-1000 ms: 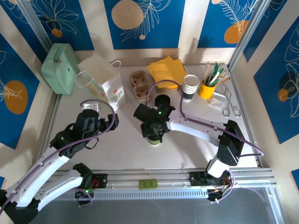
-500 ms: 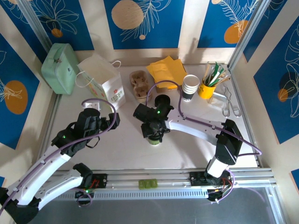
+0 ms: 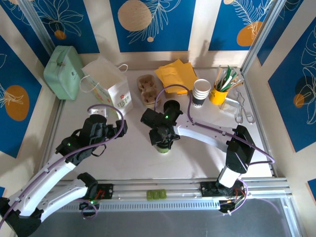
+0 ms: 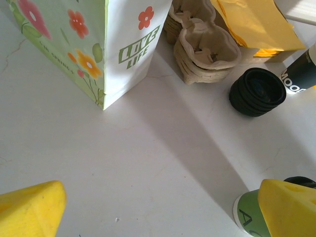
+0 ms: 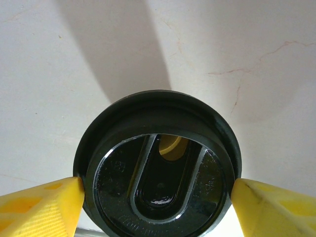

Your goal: Pack the takeout coffee

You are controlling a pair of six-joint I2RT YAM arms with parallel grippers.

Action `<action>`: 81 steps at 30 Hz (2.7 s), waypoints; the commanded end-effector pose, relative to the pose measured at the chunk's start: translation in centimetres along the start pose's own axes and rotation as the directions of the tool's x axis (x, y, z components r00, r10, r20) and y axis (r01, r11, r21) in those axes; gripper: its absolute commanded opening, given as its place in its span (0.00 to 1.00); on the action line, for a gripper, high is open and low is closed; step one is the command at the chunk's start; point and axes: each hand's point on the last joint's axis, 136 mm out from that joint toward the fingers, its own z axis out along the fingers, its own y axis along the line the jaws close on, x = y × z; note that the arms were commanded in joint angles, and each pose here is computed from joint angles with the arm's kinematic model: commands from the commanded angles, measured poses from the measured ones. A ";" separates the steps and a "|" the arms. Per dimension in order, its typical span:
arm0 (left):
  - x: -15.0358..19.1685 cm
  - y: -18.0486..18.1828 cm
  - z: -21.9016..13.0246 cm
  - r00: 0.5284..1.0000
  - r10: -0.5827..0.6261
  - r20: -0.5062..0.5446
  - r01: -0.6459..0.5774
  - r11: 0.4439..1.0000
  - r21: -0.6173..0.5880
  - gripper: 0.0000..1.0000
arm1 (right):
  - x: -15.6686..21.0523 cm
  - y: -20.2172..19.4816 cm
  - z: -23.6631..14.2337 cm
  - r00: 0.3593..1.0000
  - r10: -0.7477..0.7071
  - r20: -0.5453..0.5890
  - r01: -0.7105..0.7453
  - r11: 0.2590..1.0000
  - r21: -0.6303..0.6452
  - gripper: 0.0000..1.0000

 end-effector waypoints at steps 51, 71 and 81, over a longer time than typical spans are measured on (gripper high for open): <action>0.5 0.4 0.0 0.999 -0.033 -0.006 0.033 0.999 0.007 0.99 | 1.2 0.2 1.1 0.997 0.025 -0.071 -0.028 0.999 -0.040 0.74; 0.3 0.4 -0.1 1.000 -0.030 -0.002 0.030 1.000 0.007 0.99 | -0.2 -2.4 1.1 0.999 0.035 -0.024 -0.035 0.999 0.010 0.74; 0.2 0.5 0.1 1.000 -0.026 -0.002 0.026 1.000 0.004 0.99 | -2.5 -8.5 0.1 0.991 0.130 0.029 -0.131 0.990 0.051 0.74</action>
